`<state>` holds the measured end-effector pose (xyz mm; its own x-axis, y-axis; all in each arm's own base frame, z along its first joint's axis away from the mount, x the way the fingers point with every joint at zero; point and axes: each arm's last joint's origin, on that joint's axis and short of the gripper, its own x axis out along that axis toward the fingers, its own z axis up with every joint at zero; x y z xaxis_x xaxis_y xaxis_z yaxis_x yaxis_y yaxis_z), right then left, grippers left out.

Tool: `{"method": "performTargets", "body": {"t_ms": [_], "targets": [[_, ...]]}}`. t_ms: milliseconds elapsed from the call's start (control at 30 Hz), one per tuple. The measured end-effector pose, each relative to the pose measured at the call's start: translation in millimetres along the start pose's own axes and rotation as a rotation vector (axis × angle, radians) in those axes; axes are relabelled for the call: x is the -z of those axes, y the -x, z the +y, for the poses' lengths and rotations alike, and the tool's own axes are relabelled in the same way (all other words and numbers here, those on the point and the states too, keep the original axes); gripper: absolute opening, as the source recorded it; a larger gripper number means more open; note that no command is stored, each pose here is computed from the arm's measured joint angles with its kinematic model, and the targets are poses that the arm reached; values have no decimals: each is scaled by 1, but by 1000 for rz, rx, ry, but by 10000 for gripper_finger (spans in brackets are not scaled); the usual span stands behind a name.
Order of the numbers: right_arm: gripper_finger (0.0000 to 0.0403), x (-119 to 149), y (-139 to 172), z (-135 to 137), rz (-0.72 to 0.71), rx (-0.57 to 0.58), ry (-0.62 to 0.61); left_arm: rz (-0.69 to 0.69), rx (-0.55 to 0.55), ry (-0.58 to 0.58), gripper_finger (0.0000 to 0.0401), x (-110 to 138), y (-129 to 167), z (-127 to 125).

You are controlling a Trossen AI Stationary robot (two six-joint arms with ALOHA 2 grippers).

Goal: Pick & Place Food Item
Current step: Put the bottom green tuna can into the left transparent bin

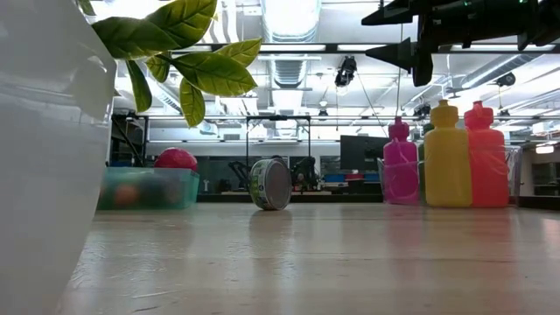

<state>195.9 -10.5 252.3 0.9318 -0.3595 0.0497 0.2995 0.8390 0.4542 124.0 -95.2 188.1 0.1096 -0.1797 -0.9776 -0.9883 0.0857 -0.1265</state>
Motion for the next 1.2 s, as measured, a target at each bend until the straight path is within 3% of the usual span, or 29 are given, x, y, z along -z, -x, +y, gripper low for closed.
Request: {"method": "performTargets", "body": {"t_ms": [200, 833, 1200], "targets": [[276, 0, 0, 0, 0, 0, 0, 1, 1, 0, 180, 0, 0, 0], [276, 0, 0, 0, 0, 0, 0, 12, 20, -2, 178, 1, 1, -2], [276, 0, 0, 0, 0, 0, 0, 41, 94, -29, 178, 10, 27, -13]]}}
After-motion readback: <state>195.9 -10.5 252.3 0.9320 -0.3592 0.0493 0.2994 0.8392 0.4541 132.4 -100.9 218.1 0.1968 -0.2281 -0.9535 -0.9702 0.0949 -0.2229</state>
